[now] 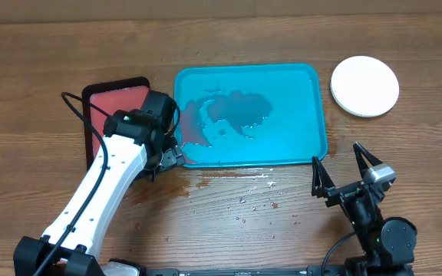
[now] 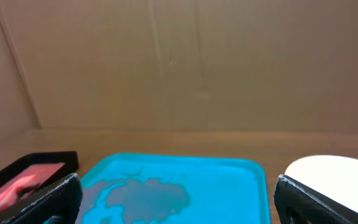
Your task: Clean dirty plates on tray and stack at the side
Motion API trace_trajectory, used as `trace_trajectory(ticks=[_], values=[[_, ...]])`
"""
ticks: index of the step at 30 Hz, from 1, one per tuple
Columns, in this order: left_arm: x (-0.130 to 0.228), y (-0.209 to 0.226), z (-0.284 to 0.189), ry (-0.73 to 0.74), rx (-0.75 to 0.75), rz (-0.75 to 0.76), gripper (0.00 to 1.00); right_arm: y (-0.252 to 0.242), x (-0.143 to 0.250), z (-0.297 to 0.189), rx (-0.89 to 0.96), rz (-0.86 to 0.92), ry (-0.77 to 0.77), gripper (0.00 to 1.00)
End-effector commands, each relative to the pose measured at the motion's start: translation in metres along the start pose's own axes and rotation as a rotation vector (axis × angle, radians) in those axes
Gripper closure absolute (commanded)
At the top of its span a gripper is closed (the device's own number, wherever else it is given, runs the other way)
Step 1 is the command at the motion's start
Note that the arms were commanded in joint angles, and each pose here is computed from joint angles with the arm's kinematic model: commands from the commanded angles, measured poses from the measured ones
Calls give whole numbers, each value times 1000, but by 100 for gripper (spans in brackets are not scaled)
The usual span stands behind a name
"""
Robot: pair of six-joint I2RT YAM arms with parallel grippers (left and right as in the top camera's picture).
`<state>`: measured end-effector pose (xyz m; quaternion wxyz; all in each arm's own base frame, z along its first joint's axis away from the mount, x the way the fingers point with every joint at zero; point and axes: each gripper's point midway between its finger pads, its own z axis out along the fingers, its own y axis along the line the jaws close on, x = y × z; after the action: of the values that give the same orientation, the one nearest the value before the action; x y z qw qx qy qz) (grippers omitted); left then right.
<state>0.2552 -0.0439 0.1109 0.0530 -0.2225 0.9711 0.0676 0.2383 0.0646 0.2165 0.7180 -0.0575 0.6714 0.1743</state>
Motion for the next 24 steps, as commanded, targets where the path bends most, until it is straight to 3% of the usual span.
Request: trace_trajectory(ticks=[1,12,19,24], values=[[-1,2,2,-7,-21,-10,0,-8,-2,-3,42,-11,-40,0],[-1,2,2,-8,-21,-10,0,-30,-2,-7,147,-19,-85,0],[-1,2,2,-8,-21,-10,0,-51,39,-12,240,8,81,0],[-1,2,2,-8,-21,-10,0,-55,38,-13,262,6,74,0]])
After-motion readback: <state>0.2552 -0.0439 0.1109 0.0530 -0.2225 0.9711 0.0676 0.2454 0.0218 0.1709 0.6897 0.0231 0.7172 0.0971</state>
